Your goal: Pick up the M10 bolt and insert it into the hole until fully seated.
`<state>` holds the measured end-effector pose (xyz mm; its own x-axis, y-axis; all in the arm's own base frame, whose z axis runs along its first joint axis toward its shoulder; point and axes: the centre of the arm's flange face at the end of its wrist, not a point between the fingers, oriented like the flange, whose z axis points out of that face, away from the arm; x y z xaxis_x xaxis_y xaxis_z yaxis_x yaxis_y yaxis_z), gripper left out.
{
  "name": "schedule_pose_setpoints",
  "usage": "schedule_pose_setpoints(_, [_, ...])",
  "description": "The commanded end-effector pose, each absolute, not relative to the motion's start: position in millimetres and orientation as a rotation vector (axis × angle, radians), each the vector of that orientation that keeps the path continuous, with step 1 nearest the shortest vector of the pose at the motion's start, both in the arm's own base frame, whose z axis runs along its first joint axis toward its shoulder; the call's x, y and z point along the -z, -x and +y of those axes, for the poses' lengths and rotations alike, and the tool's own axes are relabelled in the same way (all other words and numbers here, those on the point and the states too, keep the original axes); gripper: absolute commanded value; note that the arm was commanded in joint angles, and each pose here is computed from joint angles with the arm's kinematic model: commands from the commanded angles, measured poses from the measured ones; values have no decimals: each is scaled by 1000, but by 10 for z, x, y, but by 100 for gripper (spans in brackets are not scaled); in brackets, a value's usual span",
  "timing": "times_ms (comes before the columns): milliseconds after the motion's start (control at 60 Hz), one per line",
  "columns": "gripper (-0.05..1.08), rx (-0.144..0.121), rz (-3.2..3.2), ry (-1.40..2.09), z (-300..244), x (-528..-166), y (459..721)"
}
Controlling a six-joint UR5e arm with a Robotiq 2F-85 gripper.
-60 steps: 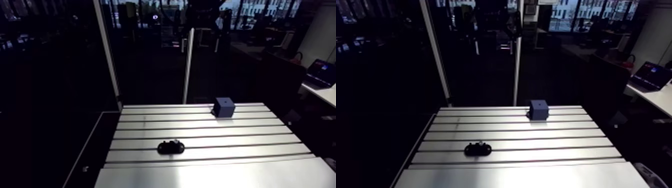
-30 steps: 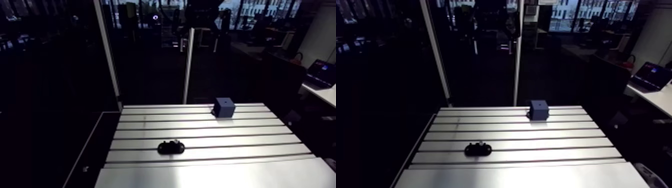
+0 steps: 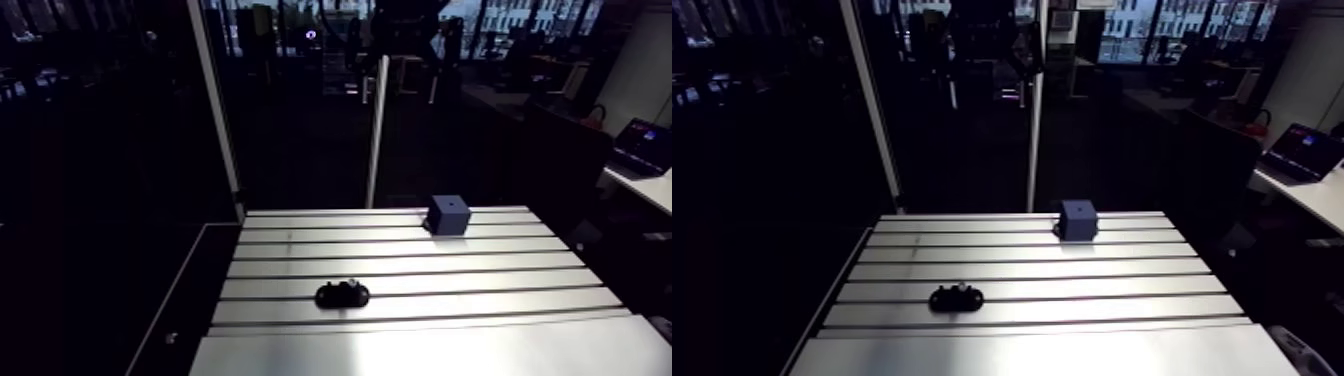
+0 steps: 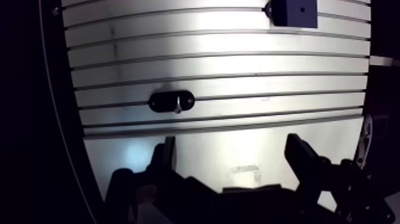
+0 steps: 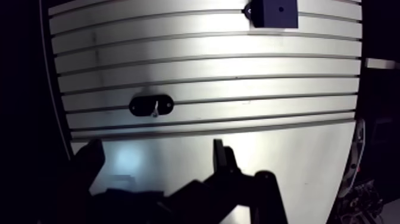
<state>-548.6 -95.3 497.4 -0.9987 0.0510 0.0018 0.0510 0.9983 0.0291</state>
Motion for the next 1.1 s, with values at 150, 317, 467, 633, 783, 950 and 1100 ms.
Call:
schedule_pose_setpoints(150, [0, 37, -3138, 78, -958, -4981, 5485])
schedule_pose_setpoints(317, [0, 40, -3139, 78, -957, -4973, 5484])
schedule_pose_setpoints(467, [1, 40, -3139, 78, -957, -4973, 5484])
schedule_pose_setpoints(633, [1, 42, -3141, 78, -955, -4966, 5481])
schedule_pose_setpoints(783, [0, 40, -3141, 85, -957, -4961, 5470])
schedule_pose_setpoints(950, [1, 33, -3135, 86, -982, -4895, 5400])
schedule_pose_setpoints(1100, [1, 36, -3069, 71, -1020, -4648, 5303])
